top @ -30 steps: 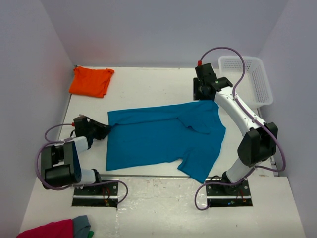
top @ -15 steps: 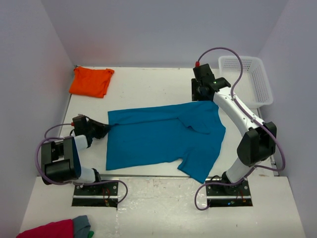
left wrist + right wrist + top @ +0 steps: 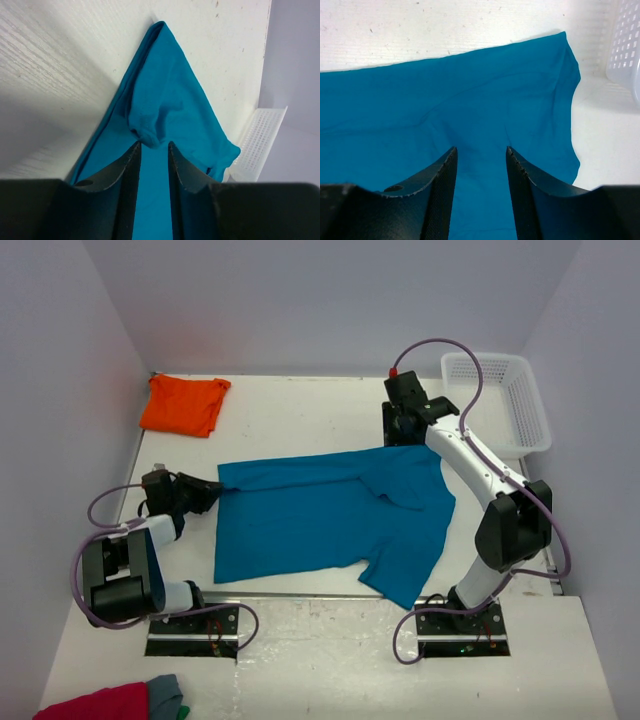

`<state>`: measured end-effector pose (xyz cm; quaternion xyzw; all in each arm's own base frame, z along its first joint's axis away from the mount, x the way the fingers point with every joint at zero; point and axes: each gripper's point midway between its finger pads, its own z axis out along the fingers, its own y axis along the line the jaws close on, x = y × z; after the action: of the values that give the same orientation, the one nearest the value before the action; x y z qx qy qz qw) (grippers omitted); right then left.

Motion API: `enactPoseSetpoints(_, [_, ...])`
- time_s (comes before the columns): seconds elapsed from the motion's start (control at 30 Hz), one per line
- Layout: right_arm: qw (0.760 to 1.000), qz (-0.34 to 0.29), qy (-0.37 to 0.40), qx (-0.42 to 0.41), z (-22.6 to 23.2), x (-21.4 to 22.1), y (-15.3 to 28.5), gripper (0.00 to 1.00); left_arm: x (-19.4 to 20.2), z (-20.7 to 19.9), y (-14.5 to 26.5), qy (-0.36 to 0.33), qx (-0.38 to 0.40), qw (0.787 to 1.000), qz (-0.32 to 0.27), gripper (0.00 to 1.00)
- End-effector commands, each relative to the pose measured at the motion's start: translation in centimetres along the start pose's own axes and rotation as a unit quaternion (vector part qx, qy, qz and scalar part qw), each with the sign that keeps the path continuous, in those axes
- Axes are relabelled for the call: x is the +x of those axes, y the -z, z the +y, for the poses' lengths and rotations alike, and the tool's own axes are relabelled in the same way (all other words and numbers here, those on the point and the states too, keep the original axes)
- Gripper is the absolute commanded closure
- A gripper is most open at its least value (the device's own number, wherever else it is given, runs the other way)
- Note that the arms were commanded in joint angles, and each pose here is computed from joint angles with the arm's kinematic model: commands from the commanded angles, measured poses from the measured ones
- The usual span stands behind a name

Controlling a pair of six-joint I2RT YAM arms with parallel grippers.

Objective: Fold and stack the t-shirts
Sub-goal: Fold the flattened tshirt in 1/3 of the way

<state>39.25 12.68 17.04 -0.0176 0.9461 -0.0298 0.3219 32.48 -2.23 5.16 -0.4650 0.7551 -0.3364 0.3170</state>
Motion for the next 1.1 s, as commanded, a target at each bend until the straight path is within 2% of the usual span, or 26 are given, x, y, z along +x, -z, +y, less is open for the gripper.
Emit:
enactPoseSetpoints(0.0, [1.000,-0.024,-0.003,-0.002,0.2,-1.4,0.9,0.55,-0.8,-1.5,0.1,0.004,0.026,1.000,-0.006,0.71])
enactPoseSetpoints(0.33, [0.999,-0.032,-0.003,-0.001,-0.1,-1.6,1.5,0.55,-0.5,-0.2,-0.8,0.012,0.013,1.000,-0.001,0.72])
enactPoseSetpoints(0.43, [0.999,-0.034,-0.003,-0.003,0.0,-1.6,1.6,0.55,-0.8,0.0,-0.9,0.011,0.009,1.000,-0.004,0.78])
enactPoseSetpoints(0.47, [0.999,-0.035,-0.002,-0.005,0.0,-1.7,1.6,0.55,-0.8,0.1,-0.9,0.012,0.007,1.000,-0.003,0.90])
enactPoseSetpoints(0.5, [0.999,-0.035,-0.003,-0.005,0.1,-1.7,1.6,0.55,-0.8,0.1,-0.9,0.008,0.006,1.000,-0.002,0.97])
enactPoseSetpoints(0.53, [0.999,-0.034,-0.003,-0.003,0.0,-1.7,1.6,0.55,-0.8,0.0,-0.9,0.005,0.005,1.000,0.000,1.00])
enactPoseSetpoints(0.77, [1.000,-0.031,-0.002,-0.005,0.3,-1.7,1.4,0.54,-3.0,0.6,0.1,-0.052,-0.059,0.996,-0.042,1.00])
enactPoseSetpoints(0.9, [0.999,-0.032,-0.001,-0.006,0.4,-1.7,1.5,0.54,-3.3,1.3,0.2,-0.073,-0.086,0.993,-0.038,1.00])
enactPoseSetpoints(1.07, [0.999,-0.034,-0.003,-0.007,0.4,-1.8,1.7,0.54,-2.4,2.2,-0.4,-0.068,-0.094,0.993,-0.015,1.00])
